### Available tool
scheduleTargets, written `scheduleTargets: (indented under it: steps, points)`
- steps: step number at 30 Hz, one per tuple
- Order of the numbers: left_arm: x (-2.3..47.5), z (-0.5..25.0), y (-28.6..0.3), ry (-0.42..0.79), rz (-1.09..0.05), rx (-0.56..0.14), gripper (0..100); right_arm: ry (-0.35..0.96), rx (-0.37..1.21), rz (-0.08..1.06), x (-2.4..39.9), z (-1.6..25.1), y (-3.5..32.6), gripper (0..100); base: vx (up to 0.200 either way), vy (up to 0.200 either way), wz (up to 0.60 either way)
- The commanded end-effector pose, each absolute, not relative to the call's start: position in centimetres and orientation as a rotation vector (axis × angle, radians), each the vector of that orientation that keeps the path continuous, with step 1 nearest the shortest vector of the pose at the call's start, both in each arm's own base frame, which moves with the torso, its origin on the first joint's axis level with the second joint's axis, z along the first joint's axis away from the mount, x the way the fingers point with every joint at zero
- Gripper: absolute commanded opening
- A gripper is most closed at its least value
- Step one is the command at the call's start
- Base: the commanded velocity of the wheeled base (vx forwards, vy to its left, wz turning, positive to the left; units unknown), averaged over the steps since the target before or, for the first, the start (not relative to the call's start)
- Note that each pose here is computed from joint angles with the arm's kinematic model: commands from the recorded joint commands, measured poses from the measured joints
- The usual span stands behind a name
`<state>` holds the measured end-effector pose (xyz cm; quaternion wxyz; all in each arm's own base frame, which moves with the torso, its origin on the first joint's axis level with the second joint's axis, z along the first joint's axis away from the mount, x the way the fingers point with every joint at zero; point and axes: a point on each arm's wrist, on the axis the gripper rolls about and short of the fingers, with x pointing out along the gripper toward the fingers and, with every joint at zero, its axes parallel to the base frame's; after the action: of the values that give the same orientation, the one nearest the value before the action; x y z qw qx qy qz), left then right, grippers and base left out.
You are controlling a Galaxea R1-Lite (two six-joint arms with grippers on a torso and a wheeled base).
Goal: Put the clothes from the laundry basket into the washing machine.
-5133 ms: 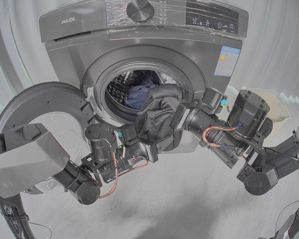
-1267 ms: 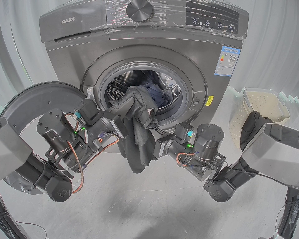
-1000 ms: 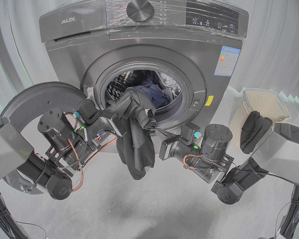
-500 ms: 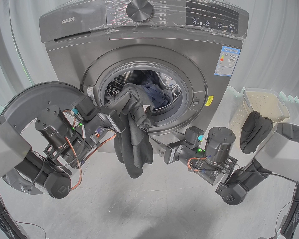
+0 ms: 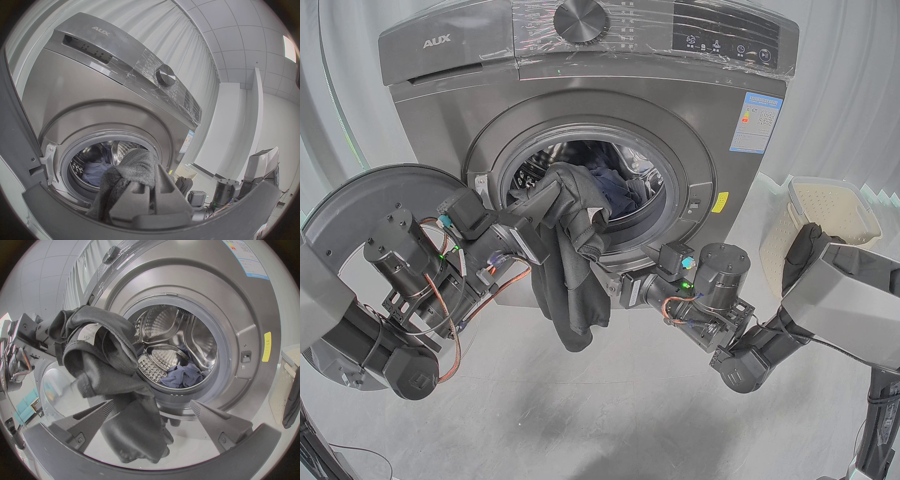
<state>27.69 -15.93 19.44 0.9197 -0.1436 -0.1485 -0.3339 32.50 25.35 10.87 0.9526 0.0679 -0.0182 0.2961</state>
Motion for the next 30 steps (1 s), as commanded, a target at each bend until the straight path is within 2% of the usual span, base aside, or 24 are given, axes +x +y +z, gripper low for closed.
scheduleTargets:
  steps: [1, 11, 23, 24, 30]
  points:
    - [27.6, 19.5, -15.9, -0.306, -0.686, -0.294, 0, -0.058, 0.147, 0.607, 33.1, 10.9, 26.1, 100, 0.000, 0.000, 0.00]
    - [27.7, 19.3, -15.9, -0.298, -0.686, -0.293, 0, -0.104, 0.168, 0.640, 32.5, 12.2, 27.3, 100, 0.000, 0.000, 0.00]
    - [27.8, 19.1, -16.0, -0.295, -0.686, -0.292, 0, -0.105, 0.173, 0.669, 32.2, 11.7, 28.6, 100, 0.000, 0.000, 0.00]
    - [27.8, 19.1, -16.0, -0.293, -0.685, -0.292, 0, -0.108, 0.175, 0.670, 32.2, 11.8, 28.6, 0, 0.000, 0.000, 0.00]
    - [27.9, 19.2, -15.9, -0.298, -0.683, -0.294, 0, -0.100, 0.180, 0.680, 31.8, 11.6, 28.9, 0, 0.000, 0.000, 0.00]
